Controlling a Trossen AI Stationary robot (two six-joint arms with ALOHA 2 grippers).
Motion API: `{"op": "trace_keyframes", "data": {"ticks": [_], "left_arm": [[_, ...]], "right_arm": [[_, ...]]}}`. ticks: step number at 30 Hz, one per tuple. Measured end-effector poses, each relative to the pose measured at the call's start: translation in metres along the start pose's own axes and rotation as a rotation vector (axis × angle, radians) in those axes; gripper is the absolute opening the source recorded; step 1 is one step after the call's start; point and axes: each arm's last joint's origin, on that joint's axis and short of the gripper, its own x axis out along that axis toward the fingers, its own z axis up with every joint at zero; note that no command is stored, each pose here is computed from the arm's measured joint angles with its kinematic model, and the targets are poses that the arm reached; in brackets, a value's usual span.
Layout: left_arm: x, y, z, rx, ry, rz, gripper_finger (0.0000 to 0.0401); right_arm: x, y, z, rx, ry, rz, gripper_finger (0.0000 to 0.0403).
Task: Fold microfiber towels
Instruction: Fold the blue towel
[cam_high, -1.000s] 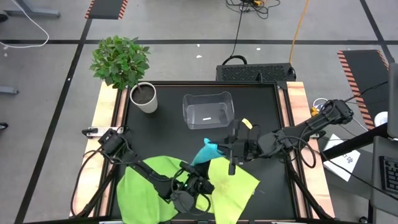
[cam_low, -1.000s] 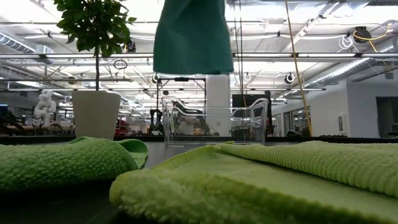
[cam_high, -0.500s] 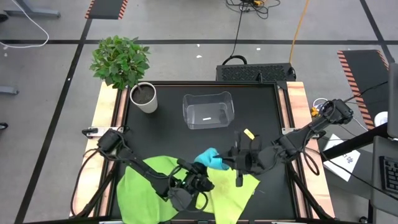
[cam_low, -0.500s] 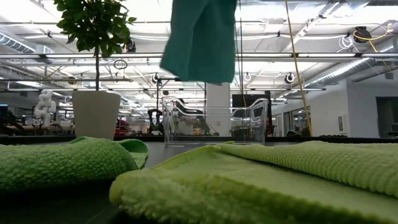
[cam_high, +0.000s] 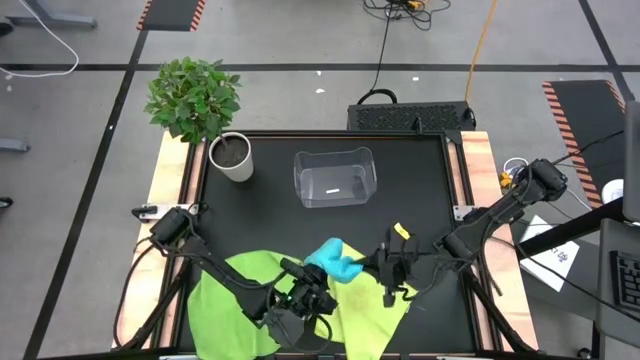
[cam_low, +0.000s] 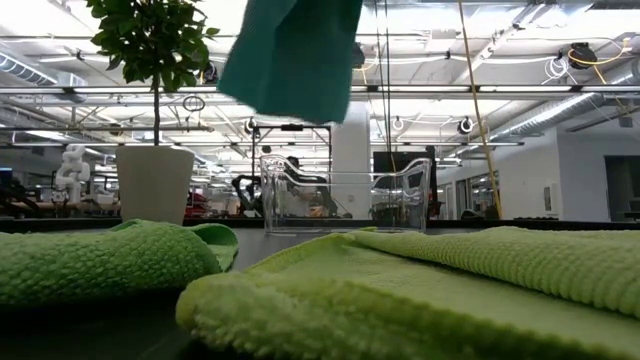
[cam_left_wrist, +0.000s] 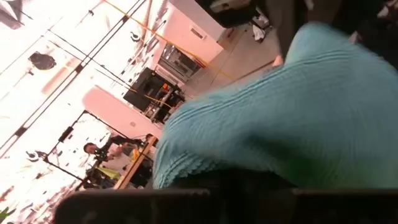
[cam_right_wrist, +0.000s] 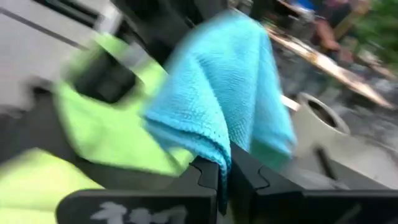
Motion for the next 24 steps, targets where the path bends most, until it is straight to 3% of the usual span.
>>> {"op": "trace_keyframes", "data": {"ticks": [5, 10, 14, 24], "left_arm": [[0.018, -0.001, -0.016, -0.011, 0.006, -0.009, 0.0019], [0.05, 0.017, -0.051, -0.087, -0.02, -0.202, 0.0008], [0.074, 0.032, -0.085, -0.174, 0.012, -0.292, 0.0003], [0.07, 0.023, -0.125, -0.34, -0.051, -0.58, 0.0026]], "right_arm": [[0.004, 0.001, -0.029, -0.009, 0.041, -0.125, 0.0004], [0.003, -0.008, -0.039, -0.002, 0.066, -0.192, 0.0004], [0.001, -0.011, -0.05, -0.002, 0.099, -0.204, 0.0004], [-0.002, -0.006, -0.099, 0.127, 0.175, -0.235, 0.0004]]}}
